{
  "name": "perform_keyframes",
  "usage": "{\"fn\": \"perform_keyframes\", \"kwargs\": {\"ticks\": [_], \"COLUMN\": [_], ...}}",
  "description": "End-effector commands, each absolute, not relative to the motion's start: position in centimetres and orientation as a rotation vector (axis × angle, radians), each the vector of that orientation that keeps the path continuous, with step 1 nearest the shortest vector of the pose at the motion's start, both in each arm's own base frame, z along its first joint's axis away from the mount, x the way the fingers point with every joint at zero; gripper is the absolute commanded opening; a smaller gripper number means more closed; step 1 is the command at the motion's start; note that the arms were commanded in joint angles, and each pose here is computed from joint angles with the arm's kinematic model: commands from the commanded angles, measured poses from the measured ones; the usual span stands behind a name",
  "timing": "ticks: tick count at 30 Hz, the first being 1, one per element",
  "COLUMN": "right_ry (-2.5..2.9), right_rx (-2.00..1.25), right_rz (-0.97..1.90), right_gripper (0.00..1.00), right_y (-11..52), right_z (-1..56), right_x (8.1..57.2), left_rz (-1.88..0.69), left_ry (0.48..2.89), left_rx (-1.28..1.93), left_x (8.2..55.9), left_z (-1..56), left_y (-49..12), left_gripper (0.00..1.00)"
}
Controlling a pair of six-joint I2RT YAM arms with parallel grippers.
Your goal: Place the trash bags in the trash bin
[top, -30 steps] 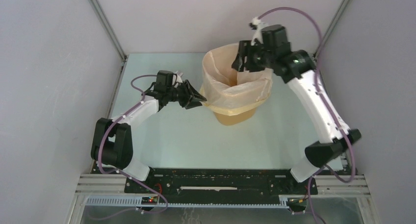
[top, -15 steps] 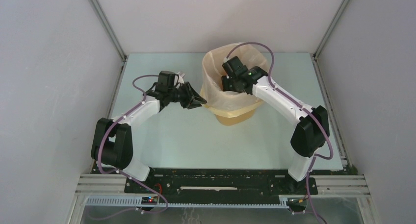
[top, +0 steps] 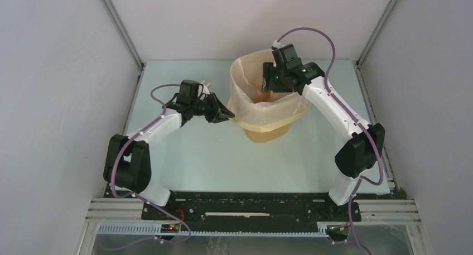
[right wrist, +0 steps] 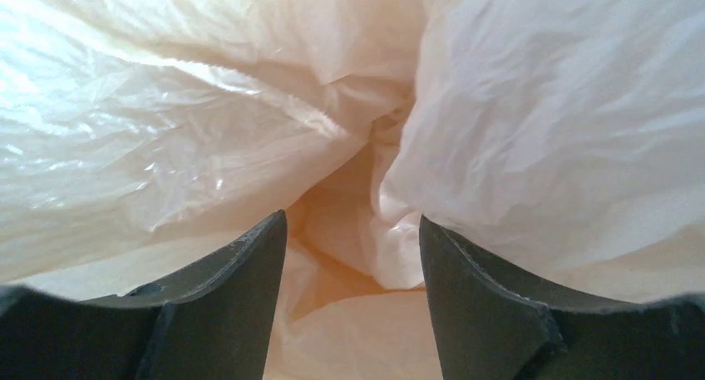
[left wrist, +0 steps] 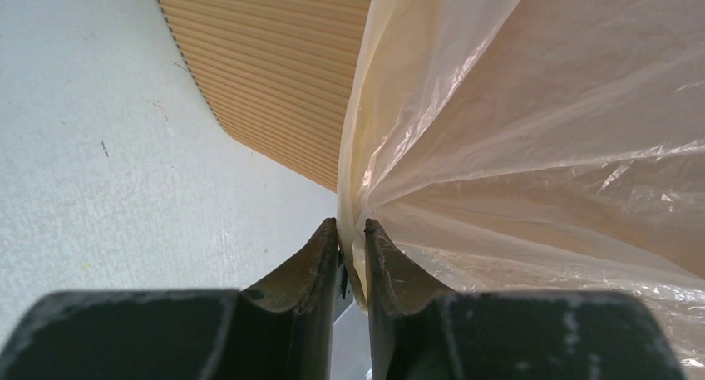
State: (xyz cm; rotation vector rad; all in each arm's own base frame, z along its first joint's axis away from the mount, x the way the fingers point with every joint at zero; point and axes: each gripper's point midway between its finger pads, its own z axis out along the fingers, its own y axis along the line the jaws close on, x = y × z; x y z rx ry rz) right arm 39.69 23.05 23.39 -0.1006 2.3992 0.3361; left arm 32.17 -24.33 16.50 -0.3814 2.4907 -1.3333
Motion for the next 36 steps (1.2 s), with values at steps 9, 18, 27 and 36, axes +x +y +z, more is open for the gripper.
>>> {"fn": "perform_keyframes", "kwargs": {"ticks": [9, 18, 27, 36], "right_ry": [2.299, 2.264, 2.402, 2.425], "right_rx": [0.068, -0.177, -0.145, -0.114], "right_rz": [-0.007, 0.277, 0.249, 0.247], "right_gripper": [0.61, 0.71, 0.68, 0.70], "right_y": [17.6, 27.1, 26.8, 27.1], "right_z": [22.7, 24.6, 16.5, 10.7], "right_x": [44.3, 42.6, 45.1, 44.8], "left_rz": [-1.347, -1.347, -1.352, -1.349], "left_ry": [2.439, 2.429, 2.425, 2.419], "left_rx": [-0.307, -0.297, -0.296, -0.296], "left_x": [32.9, 33.2, 33.3, 33.7], "left_z": [18.4, 18.7, 18.9, 19.1], "left_y": [-24.8, -24.9, -25.0, -25.1], "left_gripper": [0.19, 0.19, 0.18, 0.18]}}
